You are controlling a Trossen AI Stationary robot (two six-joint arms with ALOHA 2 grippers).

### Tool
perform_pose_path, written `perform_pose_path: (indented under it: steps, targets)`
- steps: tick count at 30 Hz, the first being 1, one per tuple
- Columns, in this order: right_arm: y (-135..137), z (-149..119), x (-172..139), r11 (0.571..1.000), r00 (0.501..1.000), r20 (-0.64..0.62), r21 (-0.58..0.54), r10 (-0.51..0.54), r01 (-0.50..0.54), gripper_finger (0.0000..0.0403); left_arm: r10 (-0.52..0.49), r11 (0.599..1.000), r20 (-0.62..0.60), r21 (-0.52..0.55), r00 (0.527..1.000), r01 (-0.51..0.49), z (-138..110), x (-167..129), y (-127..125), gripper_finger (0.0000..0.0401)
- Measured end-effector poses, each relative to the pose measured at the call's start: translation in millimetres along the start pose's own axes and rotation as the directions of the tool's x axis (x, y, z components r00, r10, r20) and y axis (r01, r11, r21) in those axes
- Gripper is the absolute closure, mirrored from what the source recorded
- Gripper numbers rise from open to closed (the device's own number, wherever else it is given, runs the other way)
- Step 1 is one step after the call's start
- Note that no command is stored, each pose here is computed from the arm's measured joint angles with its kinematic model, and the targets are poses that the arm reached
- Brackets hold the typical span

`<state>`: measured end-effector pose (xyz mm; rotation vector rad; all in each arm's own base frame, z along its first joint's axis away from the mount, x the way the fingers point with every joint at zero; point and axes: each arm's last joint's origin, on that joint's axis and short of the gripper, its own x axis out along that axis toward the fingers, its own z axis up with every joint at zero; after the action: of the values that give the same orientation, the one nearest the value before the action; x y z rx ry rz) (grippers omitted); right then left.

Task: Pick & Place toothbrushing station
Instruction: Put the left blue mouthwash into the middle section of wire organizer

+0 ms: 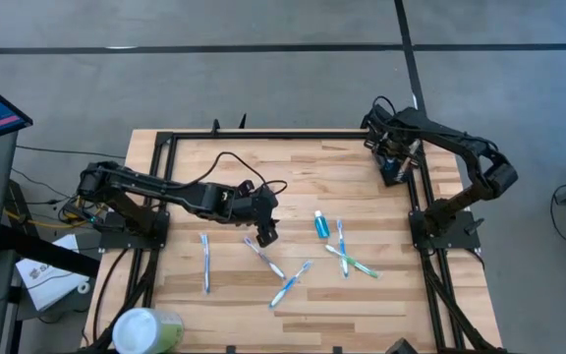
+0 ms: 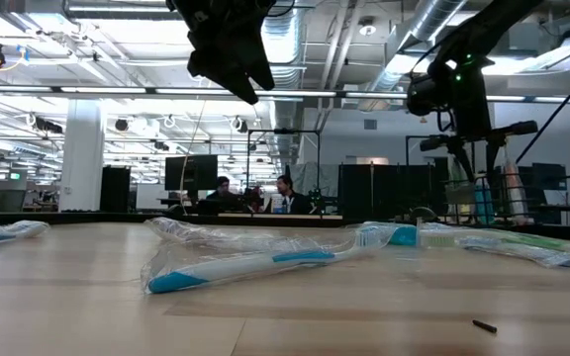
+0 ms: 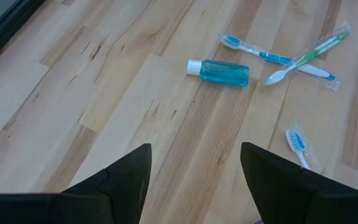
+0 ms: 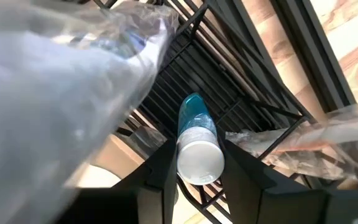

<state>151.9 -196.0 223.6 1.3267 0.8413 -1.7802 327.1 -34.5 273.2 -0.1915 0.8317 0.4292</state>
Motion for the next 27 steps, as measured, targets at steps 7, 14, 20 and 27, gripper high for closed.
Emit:
perform_pose_path:
  steps: [7, 14, 20, 27]
  targets:
    - [-0.6, 1.0, 0.3, 1.0, 1.0, 0.0, -0.001, -0.003, 0.003, 0.031, -0.002, 1.0, -0.002, 0.001, 1.0, 0.002, -0.2, 0.0, 0.0, 0.0161]
    - [-0.6, 1.0, 0.3, 1.0, 1.0, 0.0, -0.009, -0.003, 0.003, 0.0292, -0.001, 1.0, -0.004, 0.001, 1.0, 0.001, -0.3, 0.0, 0.1, 0.0161]
    - [-0.7, 1.0, 0.3, 1.0, 1.0, 0.0, -0.01, -0.004, 0.004, 0.0277, 0.003, 1.0, -0.006, 0.017, 1.0, -0.003, 0.0, 0.4, 1.2, 0.0161]
    - [-1.1, 0.9, 0.3, 1.0, 1.0, 0.001, -0.01, -0.009, 0.009, 0.0283, 0.009, 1.0, -0.006, 0.014, 1.0, -0.009, 0.6, 1.0, 2.7, 0.0161]
